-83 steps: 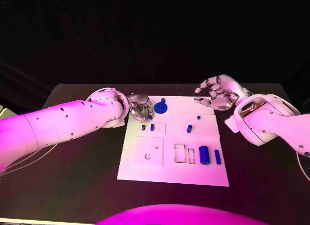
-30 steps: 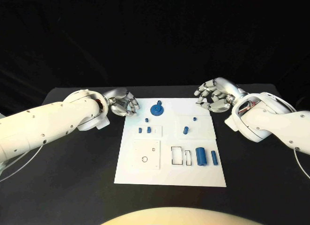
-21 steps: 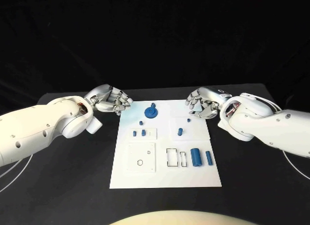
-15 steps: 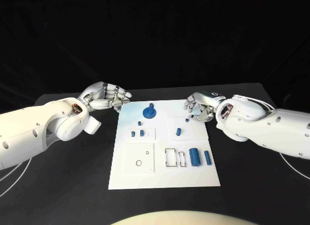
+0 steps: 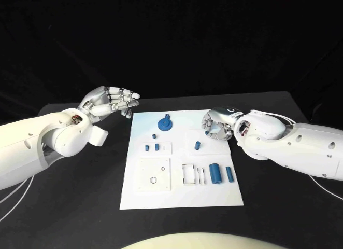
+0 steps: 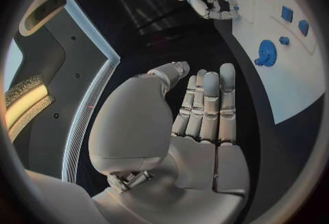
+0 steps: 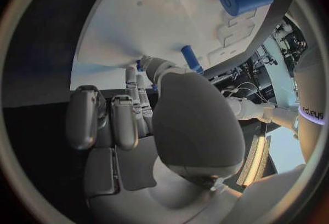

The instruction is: Assemble the parts on the task board

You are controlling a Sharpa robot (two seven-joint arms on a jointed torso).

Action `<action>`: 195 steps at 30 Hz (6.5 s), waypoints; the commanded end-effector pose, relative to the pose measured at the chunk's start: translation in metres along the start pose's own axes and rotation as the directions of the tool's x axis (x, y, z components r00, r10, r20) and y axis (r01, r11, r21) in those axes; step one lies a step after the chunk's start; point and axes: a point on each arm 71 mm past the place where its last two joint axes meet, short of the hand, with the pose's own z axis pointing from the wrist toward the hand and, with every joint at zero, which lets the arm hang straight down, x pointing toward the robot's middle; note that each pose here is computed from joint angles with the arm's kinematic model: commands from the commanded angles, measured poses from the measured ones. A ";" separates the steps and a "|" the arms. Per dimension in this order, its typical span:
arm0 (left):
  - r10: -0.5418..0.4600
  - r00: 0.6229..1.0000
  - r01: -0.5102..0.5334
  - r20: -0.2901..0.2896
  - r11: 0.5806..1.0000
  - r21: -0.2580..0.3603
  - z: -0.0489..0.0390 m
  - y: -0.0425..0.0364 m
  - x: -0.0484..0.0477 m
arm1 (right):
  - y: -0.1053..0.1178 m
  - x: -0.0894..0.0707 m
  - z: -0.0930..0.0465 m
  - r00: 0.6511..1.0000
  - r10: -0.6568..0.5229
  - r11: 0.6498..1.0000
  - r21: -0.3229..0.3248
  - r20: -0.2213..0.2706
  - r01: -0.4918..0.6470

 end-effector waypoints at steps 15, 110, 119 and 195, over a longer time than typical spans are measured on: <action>-0.039 0.999 0.039 0.003 0.999 0.027 -0.0016 -0.0024 -0.0022 | 0.008 0.012 0.005 0.998 -0.038 0.999 -0.006 -0.058 0.038; -0.049 0.999 0.050 -0.021 0.998 0.024 0.0045 -0.0009 0.0127 | 0.166 0.039 -0.020 0.995 0.095 0.929 -0.358 -0.008 -0.091; -0.050 0.998 0.051 -0.022 0.998 0.022 0.0044 -0.0007 0.0127 | 0.163 0.046 -0.017 0.998 0.064 0.938 -0.339 -0.022 -0.067; -0.047 0.999 0.047 -0.014 0.999 0.000 0.0004 0.0011 0.0061 | 0.126 0.027 -0.039 0.981 0.194 0.951 -0.250 0.023 -0.182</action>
